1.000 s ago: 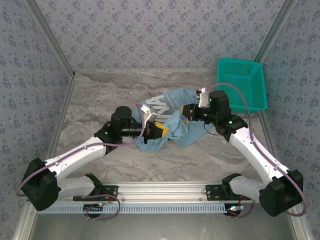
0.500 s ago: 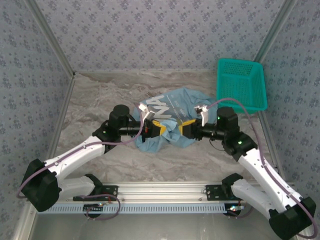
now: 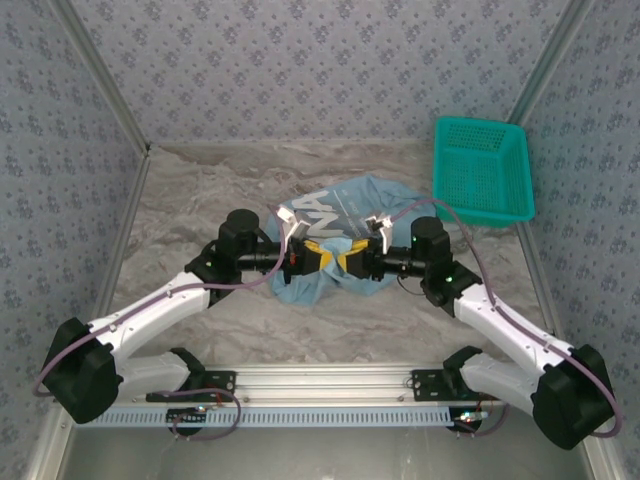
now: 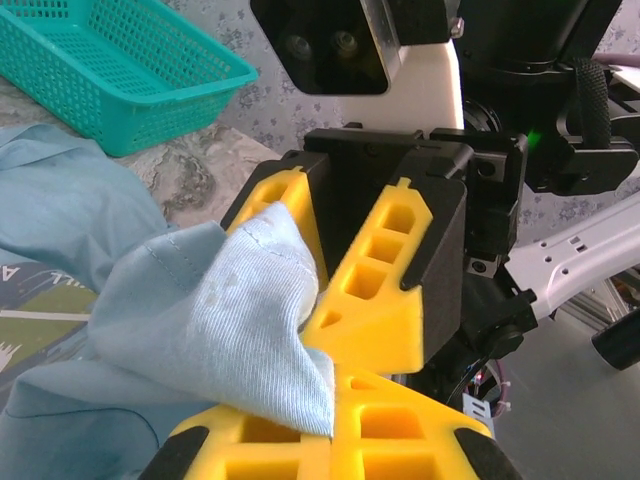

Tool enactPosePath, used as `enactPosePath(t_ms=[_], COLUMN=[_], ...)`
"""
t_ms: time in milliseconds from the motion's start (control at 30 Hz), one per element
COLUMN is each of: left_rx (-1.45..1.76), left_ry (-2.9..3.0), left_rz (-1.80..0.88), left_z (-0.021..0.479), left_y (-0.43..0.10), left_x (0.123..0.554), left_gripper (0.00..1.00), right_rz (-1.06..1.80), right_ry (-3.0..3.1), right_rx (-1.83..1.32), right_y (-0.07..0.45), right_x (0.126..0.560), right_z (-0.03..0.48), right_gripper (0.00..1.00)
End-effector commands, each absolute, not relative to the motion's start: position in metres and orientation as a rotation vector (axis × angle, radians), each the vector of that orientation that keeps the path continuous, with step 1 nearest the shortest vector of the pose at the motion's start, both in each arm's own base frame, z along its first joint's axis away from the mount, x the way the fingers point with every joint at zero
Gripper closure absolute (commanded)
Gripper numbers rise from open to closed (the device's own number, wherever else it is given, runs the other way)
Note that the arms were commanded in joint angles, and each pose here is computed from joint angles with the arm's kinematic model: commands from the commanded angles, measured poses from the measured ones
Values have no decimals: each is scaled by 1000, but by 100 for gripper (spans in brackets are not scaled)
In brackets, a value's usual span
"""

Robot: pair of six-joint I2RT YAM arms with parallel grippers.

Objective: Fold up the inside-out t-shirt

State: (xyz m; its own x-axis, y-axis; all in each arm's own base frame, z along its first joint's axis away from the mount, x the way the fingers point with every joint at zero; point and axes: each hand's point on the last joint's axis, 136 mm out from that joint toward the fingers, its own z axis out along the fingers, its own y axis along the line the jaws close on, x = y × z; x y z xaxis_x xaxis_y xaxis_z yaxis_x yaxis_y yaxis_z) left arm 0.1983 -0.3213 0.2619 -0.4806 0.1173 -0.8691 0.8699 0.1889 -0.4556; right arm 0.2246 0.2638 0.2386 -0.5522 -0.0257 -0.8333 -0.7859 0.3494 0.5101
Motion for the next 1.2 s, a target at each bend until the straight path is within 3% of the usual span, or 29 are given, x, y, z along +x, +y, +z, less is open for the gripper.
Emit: enactPosePath(t_ms=[0,133,233,433,567,700,900,1167], left_rx=[922,897,815,596,591,606,769,872], left_ry=[1712,1736,1807,2004,2045,1999,1865,1816], left_rz=[-1339,-1305,-1192,-832,-788,-813,-788,-787], left_z=[283,278,266,231,229,242,270,260], left_y=[-319,-317,-309,-278,-277,-278,-297,-337], left_x=[201,206,224,275,280,267,224,203], left_gripper=[100,100,98,79,64,56,51,54], right_rz=[1295,1344,1364,1401,1440,1445,1447,1516], right_ry=[1757,1746,1743,1736,1737,1792,1856,1849], right_rx=[-742,-761,-732,-714,-625,-479,-397,-276], right_y=[270,270,259,246,250,253,258,261], right_x=[224,215,212,204,215,236,249,262], right_z=[258,263,279,315,327,329,322,331], right_gripper=[73,99,100,100,100,100,100,100])
